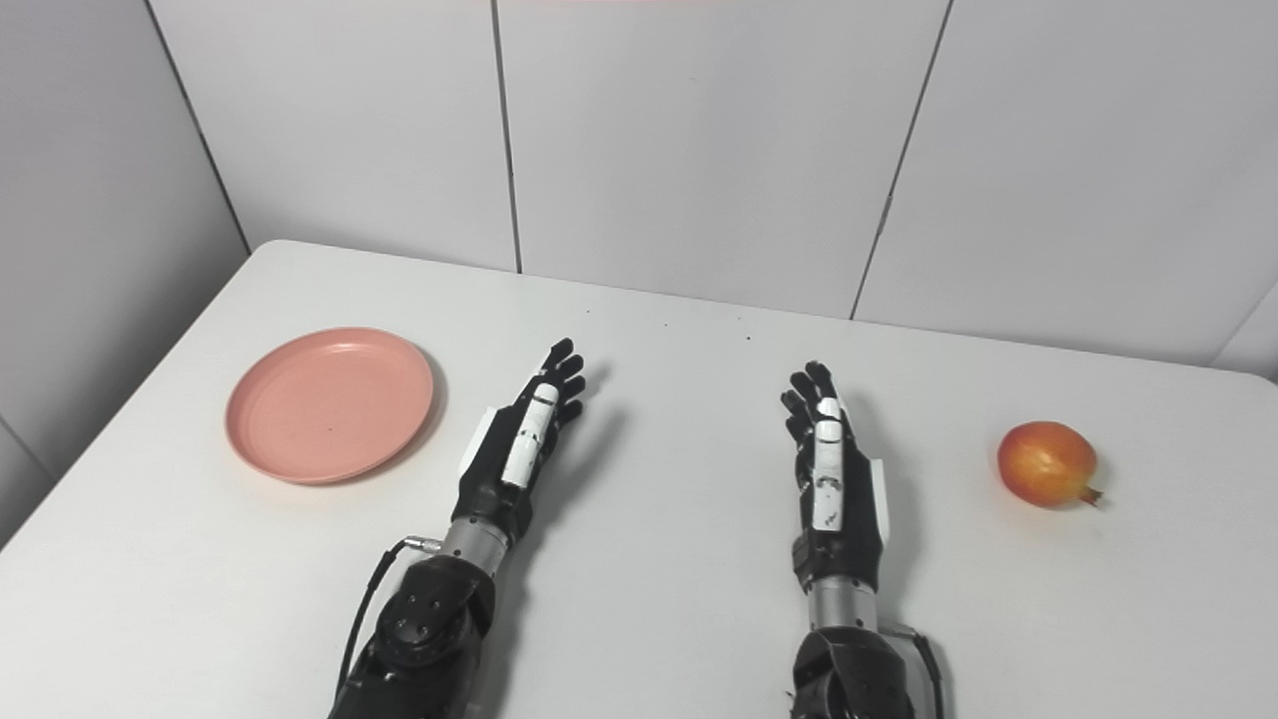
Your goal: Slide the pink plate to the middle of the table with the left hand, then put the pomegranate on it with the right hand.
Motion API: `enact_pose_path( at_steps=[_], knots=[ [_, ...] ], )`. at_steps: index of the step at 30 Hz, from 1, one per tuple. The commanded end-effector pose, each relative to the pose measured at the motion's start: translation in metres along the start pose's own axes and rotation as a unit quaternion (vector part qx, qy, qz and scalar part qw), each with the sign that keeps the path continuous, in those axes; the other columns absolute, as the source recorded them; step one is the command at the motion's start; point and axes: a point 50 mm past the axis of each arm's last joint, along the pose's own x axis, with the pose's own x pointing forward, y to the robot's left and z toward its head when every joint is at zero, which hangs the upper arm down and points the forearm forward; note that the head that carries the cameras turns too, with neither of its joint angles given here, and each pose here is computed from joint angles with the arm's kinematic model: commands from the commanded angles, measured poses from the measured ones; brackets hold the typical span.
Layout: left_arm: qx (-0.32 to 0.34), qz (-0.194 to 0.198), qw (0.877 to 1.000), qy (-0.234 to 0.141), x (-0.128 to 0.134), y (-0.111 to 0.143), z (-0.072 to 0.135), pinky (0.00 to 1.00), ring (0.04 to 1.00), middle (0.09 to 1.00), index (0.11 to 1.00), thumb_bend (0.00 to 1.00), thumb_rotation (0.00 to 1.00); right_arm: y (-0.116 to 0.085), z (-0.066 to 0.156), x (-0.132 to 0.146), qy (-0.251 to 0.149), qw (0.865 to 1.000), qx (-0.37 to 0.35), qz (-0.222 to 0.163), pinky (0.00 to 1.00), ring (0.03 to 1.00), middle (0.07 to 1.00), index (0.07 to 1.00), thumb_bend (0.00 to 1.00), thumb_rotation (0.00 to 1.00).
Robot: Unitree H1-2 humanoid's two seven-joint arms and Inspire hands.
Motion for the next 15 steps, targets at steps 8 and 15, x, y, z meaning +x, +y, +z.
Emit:
enact_pose_path(
  at_steps=[8,15],
  knots=[
    [-0.005,-0.009,1.0,-0.015,0.007,-0.022,-0.005,0.94,0.966,0.966,0.947,0.36,1.0,-0.034,-0.025,-0.024,0.02,1.0,-0.02,-0.011,0.99,0.922,0.92,0.917,0.52,0.98],
    [-0.013,-0.008,1.0,-0.017,0.007,-0.027,-0.011,0.94,0.961,0.959,0.943,0.34,1.0,-0.038,-0.028,-0.026,0.017,1.0,-0.015,-0.014,0.98,0.92,0.921,0.918,0.52,0.96]
  ],
)
